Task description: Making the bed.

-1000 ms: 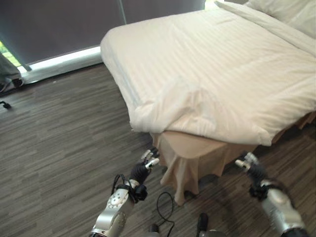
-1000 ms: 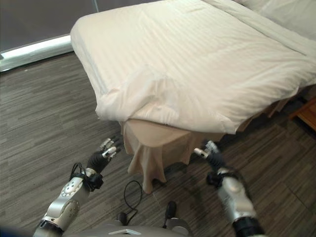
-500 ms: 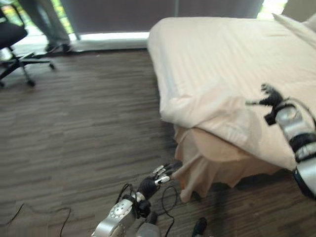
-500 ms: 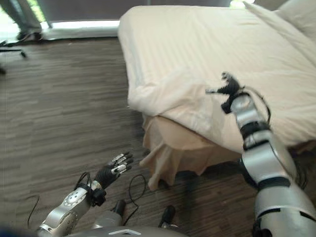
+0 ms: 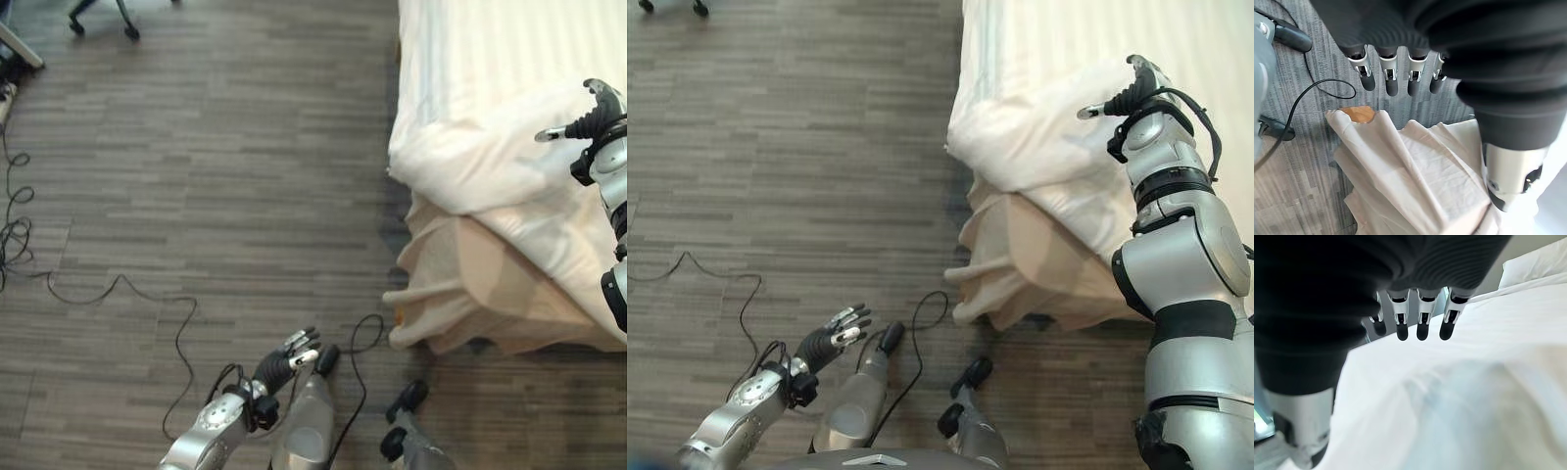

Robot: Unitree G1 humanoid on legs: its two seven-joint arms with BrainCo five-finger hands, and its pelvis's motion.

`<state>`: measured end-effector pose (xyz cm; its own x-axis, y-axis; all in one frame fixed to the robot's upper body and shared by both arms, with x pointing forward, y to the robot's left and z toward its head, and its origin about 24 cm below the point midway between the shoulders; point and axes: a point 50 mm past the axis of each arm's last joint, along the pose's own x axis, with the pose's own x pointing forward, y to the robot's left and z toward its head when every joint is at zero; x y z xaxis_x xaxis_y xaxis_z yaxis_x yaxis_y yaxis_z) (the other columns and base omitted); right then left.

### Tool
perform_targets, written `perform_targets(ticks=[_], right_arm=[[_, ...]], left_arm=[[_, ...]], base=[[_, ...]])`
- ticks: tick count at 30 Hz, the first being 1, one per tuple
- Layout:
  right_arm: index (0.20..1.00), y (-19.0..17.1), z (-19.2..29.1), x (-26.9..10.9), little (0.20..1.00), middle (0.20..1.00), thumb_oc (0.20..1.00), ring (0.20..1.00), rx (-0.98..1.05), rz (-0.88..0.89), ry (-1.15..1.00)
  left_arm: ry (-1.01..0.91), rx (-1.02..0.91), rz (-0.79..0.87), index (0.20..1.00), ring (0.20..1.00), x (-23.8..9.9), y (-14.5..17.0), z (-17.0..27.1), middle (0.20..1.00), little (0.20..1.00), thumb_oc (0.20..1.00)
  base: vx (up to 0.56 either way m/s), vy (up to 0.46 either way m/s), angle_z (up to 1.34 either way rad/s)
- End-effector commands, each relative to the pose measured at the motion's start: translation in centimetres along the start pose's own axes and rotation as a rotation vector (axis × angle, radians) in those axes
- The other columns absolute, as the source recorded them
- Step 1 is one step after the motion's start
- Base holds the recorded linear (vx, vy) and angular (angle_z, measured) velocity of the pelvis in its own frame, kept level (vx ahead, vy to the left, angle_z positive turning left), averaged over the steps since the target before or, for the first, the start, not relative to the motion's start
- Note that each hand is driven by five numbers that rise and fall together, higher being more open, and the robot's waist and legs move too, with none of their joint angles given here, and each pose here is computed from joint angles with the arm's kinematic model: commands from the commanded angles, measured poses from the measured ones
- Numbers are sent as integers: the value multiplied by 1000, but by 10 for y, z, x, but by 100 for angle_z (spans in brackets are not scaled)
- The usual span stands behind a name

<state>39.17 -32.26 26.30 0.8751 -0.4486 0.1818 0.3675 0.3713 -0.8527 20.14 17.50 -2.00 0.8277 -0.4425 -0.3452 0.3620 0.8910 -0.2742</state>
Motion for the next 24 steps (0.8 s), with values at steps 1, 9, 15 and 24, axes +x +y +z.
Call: perform_targets(ticks=[1, 9, 15, 24], right_arm=[[1000, -81, -21, 0, 1000, 1000, 1000, 1000, -177, -253, 74], [200, -35, -54, -4, 200, 200, 200, 200, -216, -110, 130], [200, 66, -58, -23, 200, 200, 200, 200, -255, 179, 23], [200, 225, -49, -201, 200, 200, 200, 200, -331, 1124, -587]], left_arm=[[-112, 14, -103, 1000, 1000, 3, -26, 21, 1000, 1000, 1000], [-180, 14, -130, 1000, 1000, 21, -40, 33, 1000, 1000, 1000], [-206, 4, -132, 1000, 1000, 31, -43, 37, 1000, 1000, 1000], [-148, 10, -157, 1000, 1000, 7, -28, 26, 1000, 1000, 1000]], base=[[-41, 40, 3], [-15, 13, -2], [7, 7, -1], [37, 0, -16]])
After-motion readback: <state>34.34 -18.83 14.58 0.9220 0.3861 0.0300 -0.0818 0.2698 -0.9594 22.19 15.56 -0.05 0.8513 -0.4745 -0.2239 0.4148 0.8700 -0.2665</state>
